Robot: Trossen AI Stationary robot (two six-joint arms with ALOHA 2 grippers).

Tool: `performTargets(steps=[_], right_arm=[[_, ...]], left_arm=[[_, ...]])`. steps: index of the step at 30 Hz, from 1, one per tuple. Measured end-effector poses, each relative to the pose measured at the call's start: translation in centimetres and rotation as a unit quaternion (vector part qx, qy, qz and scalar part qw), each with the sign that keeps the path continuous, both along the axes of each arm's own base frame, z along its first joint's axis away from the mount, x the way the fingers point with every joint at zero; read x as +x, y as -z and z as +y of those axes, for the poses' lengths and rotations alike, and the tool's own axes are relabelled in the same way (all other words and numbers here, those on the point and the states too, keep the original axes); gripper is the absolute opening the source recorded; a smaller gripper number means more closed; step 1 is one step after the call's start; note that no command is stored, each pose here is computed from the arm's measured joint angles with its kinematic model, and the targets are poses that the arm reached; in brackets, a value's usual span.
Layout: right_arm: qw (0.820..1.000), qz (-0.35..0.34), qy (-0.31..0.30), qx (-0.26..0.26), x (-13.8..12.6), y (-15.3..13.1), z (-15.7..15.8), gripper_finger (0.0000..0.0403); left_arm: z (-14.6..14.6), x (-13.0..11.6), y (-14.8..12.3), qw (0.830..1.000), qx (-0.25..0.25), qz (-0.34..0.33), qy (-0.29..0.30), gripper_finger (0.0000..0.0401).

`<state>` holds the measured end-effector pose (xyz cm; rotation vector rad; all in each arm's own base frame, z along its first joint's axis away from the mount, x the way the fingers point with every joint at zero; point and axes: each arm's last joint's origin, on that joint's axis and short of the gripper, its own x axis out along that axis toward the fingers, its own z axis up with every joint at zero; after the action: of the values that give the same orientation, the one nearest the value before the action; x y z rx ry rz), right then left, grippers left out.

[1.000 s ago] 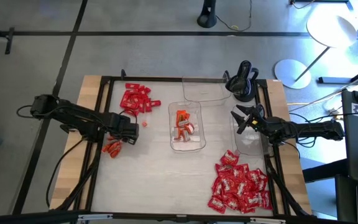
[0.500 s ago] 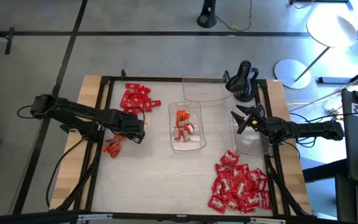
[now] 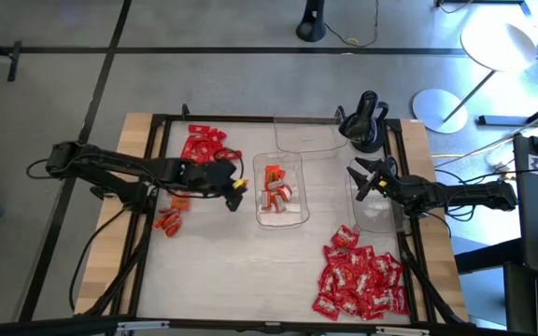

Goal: Sort candy
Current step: Put the orange chocolate into the bottom left transparent bin

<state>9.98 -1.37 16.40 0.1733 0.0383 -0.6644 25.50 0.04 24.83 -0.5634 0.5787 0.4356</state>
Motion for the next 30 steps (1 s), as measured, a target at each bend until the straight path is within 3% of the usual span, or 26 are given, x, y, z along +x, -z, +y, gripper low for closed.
performTargets(steps=[4,9,21,30], right_arm=[[1.0,0.0,0.0,0.0,0.0,0.0,0.0,0.023],[1.0,0.0,0.0,0.0,0.0,0.0,0.0,0.023],[1.0,-0.002,0.0,0.0,0.0,0.0,0.0,0.023],[1.0,-0.001,0.0,0.0,0.0,0.0,0.0,0.023]], left_arm=[[0.7,0.8,-1.0,0.997,0.06,-0.051,0.026,0.008],[1.5,2.5,-1.0,0.99,0.1,-0.097,0.031,0.0085],[3.1,6.0,2.2,0.987,0.103,-0.122,0.005,0.0104],[3.2,6.0,2.4,0.987,0.107,-0.115,0.016,0.0212]])
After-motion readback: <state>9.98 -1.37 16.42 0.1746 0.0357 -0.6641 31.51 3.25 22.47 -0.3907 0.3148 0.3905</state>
